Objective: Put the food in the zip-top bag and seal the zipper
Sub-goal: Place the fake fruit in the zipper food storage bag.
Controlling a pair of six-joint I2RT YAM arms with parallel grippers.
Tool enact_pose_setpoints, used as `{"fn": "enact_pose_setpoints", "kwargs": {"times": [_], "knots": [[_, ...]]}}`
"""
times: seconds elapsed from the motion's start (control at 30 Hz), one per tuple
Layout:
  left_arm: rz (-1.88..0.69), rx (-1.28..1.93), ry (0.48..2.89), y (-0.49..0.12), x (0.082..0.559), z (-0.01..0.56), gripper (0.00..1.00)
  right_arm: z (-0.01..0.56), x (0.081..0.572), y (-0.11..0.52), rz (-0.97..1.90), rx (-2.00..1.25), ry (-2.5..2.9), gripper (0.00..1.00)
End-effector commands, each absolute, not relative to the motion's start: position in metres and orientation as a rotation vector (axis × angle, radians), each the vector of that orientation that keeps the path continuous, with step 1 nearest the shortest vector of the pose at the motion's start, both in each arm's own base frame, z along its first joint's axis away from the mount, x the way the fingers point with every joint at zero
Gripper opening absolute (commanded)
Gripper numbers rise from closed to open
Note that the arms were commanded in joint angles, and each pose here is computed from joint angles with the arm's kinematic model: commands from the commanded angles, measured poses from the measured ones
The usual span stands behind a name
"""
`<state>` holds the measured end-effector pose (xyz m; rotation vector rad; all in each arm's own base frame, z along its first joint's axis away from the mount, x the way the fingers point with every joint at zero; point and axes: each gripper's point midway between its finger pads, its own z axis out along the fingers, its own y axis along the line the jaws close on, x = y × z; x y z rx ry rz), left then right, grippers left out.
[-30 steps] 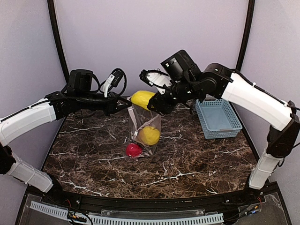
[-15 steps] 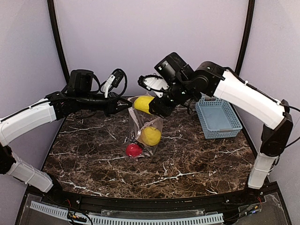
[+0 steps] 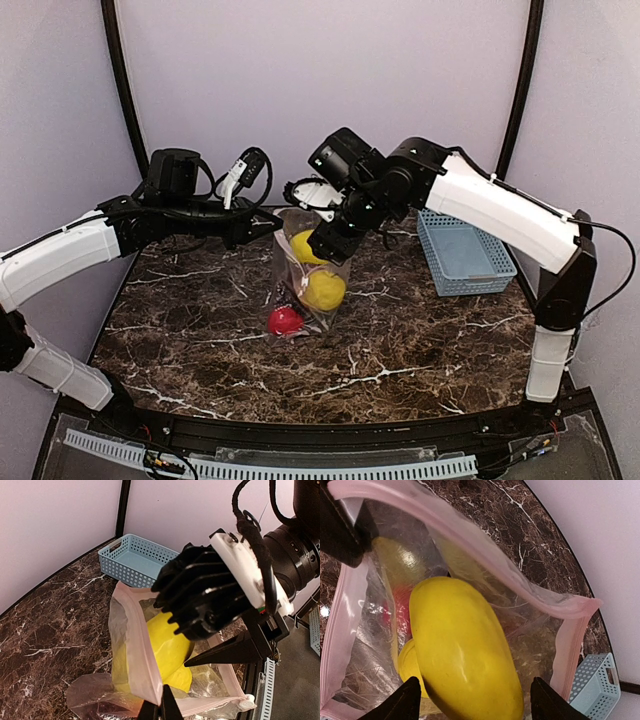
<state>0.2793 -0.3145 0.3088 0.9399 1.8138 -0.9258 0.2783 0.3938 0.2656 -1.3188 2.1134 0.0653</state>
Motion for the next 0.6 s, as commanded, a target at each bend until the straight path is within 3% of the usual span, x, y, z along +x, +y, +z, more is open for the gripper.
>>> {"fn": "enact_pose_setpoints", "kwargs": {"times": [0.0, 0.1, 0.3, 0.57], "knots": [[-0.915, 0.957, 1.788, -0.314, 0.274, 0.314, 0.01, 0.297, 0.272, 0.401, 0.153, -1.284, 2.042, 0.78], [-0.913, 0.958, 1.789, -0.314, 0.275, 0.313, 0.01, 0.307, 0.269, 0.402, 0.200, -1.268, 2.020, 0.85], [-0.907, 0.954, 1.792, -0.313, 0.276, 0.313, 0.01, 0.334, 0.274, 0.389, 0.211, -1.127, 1.995, 0.85], [-0.907, 0.955, 1.797, -0.313, 0.276, 0.311, 0.01, 0.339, 0.295, 0.361, 0.299, -0.908, 2.061, 0.73]]}}
